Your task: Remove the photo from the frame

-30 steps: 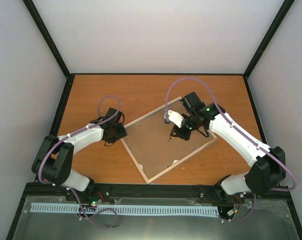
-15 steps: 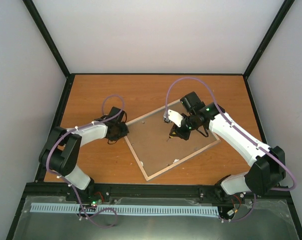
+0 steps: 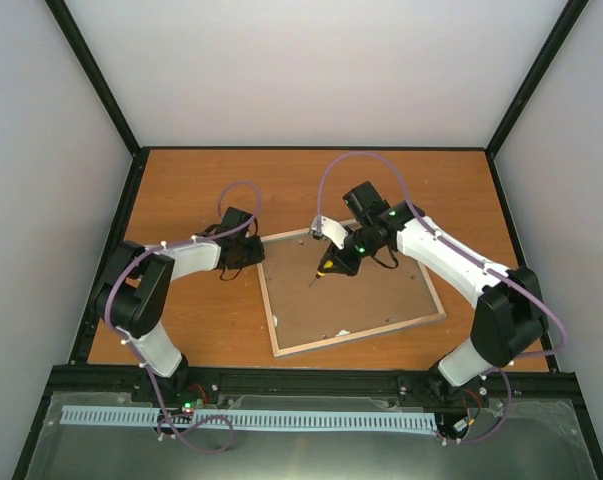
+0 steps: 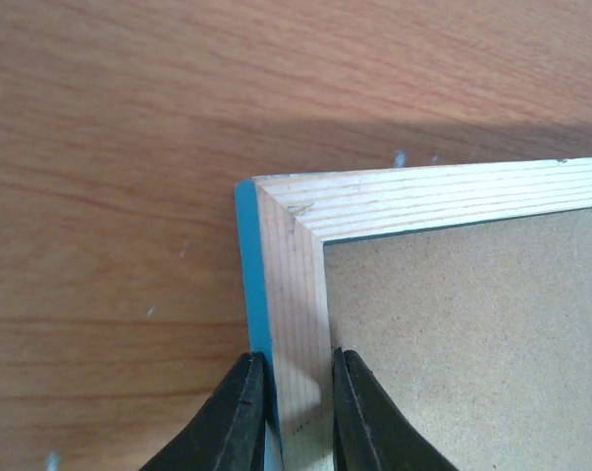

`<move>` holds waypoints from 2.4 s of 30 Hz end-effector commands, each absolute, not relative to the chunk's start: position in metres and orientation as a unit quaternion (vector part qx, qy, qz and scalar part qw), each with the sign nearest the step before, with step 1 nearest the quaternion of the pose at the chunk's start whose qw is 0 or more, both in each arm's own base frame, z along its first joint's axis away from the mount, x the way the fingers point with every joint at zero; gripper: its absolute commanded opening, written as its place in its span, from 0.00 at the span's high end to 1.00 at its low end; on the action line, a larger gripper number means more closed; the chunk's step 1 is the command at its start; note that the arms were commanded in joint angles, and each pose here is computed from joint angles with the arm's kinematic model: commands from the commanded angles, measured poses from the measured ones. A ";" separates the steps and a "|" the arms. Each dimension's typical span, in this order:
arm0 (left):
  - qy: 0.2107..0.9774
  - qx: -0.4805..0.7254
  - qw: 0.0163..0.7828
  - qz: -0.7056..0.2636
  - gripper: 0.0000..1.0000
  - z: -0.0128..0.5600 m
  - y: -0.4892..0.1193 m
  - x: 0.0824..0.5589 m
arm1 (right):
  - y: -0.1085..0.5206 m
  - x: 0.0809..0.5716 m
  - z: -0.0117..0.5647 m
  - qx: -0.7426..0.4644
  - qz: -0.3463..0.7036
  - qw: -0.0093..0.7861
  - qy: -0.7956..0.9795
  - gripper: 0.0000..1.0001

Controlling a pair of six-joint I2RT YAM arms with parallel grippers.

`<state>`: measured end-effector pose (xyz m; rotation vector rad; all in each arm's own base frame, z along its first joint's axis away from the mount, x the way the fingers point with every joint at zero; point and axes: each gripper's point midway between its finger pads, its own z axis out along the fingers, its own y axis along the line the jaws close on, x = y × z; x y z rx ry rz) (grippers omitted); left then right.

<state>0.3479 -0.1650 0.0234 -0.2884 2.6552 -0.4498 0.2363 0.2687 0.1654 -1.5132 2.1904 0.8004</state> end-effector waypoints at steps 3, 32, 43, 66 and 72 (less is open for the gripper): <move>0.949 -0.061 0.225 -0.212 0.99 0.030 -0.182 0.364 | 0.315 0.267 0.175 -0.493 0.357 0.219 0.762 0.97; 0.934 -0.099 0.212 -0.269 0.99 0.037 -0.192 0.357 | 0.377 0.293 0.107 -0.463 0.396 0.123 0.784 0.97; 0.935 -0.096 0.206 -0.273 0.99 0.033 -0.194 0.356 | 0.376 0.304 0.090 -0.457 0.367 0.125 0.801 0.97; 0.937 -0.090 0.201 -0.273 0.99 0.027 -0.196 0.356 | 0.358 0.326 0.077 -0.423 0.284 0.141 0.849 0.97; 0.939 -0.088 0.198 -0.268 0.99 0.024 -0.194 0.356 | 0.324 0.344 0.105 -0.401 0.207 0.195 0.871 0.97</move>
